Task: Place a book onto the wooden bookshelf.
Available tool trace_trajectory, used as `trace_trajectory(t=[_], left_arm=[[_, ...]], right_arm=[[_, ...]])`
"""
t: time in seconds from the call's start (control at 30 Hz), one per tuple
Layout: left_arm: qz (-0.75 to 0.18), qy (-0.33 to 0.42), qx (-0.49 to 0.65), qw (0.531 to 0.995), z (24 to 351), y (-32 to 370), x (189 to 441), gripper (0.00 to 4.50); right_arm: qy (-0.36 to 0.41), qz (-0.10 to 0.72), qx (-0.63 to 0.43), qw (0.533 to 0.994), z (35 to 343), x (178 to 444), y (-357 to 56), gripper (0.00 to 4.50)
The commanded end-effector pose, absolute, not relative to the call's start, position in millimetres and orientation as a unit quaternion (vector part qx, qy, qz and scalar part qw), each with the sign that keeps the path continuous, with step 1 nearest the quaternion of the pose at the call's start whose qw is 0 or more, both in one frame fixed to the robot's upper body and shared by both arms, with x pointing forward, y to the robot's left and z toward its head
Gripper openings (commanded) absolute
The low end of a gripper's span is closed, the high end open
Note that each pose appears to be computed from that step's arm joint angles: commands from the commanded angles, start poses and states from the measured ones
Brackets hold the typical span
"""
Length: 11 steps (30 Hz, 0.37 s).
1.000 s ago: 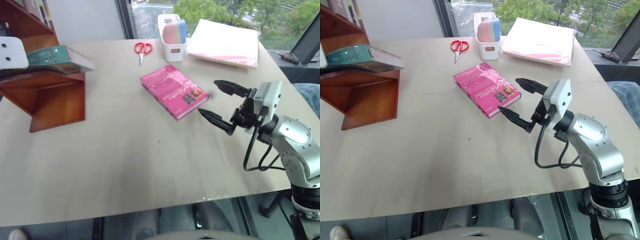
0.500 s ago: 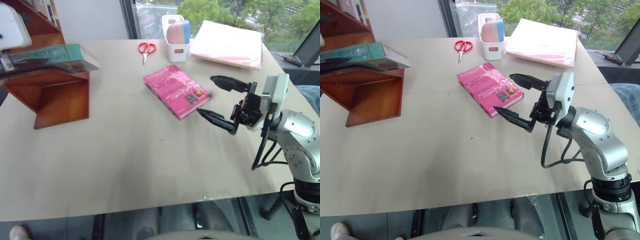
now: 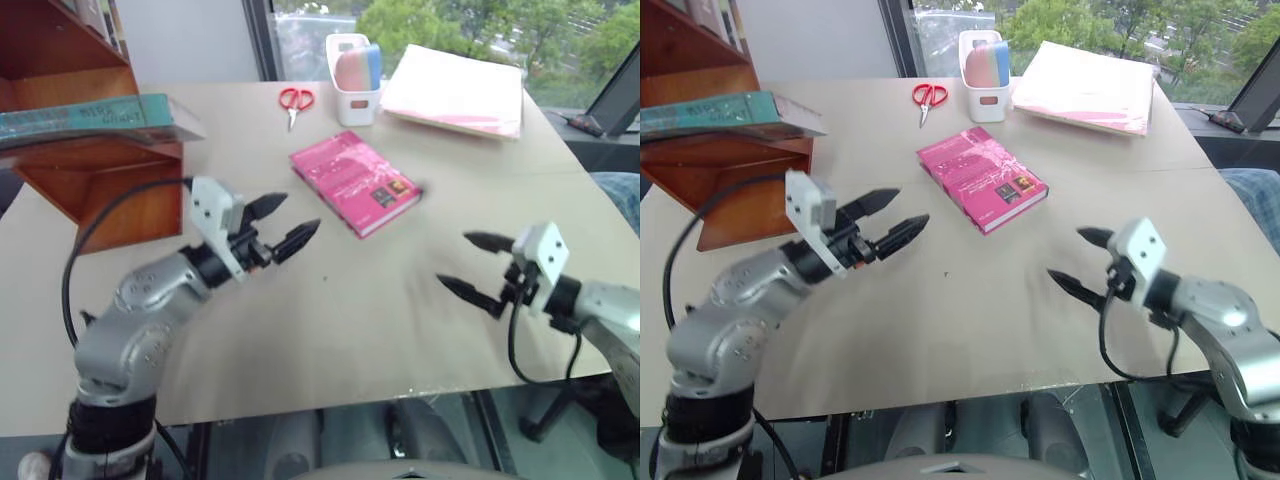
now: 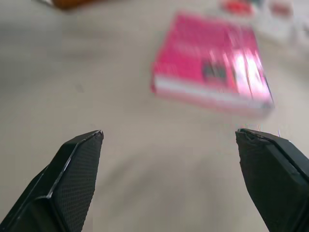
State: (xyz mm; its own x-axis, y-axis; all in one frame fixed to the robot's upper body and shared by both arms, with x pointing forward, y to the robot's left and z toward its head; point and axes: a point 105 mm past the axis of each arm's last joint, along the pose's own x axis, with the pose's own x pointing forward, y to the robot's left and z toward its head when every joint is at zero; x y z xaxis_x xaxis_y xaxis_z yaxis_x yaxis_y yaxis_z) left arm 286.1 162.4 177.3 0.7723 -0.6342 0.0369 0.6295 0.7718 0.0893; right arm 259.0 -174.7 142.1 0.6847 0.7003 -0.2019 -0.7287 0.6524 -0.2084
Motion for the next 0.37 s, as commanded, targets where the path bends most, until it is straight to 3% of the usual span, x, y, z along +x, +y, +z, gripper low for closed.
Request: trace_trajectory(t=[0.03,0.2,0.37], left_arm=[[-0.315,-0.026,0.038,0.948,159,195,273,4.48],[-0.283,0.005,0.114,0.952,140,233,261,4.48],[-0.296,0.016,0.104,0.949,137,243,255,4.48]], right_arm=[[0.061,0.336,-0.169,0.925,145,251,-210,4.5],[0.074,0.309,-0.171,0.933,141,238,-228,4.5],[0.078,0.314,-0.172,0.93,139,234,-230,4.5]])
